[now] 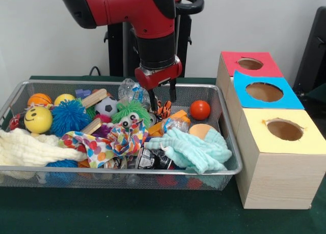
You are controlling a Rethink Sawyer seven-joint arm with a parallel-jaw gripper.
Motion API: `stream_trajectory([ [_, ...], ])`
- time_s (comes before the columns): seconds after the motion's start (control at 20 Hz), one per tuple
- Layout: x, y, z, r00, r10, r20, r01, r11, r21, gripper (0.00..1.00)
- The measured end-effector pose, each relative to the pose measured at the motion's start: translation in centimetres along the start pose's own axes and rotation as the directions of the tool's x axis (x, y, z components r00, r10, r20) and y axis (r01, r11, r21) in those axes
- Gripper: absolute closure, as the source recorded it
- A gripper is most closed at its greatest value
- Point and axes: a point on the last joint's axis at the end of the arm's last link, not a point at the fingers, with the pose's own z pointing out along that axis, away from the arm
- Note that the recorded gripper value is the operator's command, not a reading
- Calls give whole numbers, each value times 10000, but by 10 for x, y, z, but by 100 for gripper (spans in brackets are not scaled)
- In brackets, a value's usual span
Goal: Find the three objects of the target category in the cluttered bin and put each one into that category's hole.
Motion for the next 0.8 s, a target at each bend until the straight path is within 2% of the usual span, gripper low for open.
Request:
stream_trajectory([
  [0.45, 3, -11, -8, 9993, 355, -72, -355, 9994, 10, 0],
  [0.8, 6, -3, 5, 9993, 325, -164, -329, 9991, -258, 0],
])
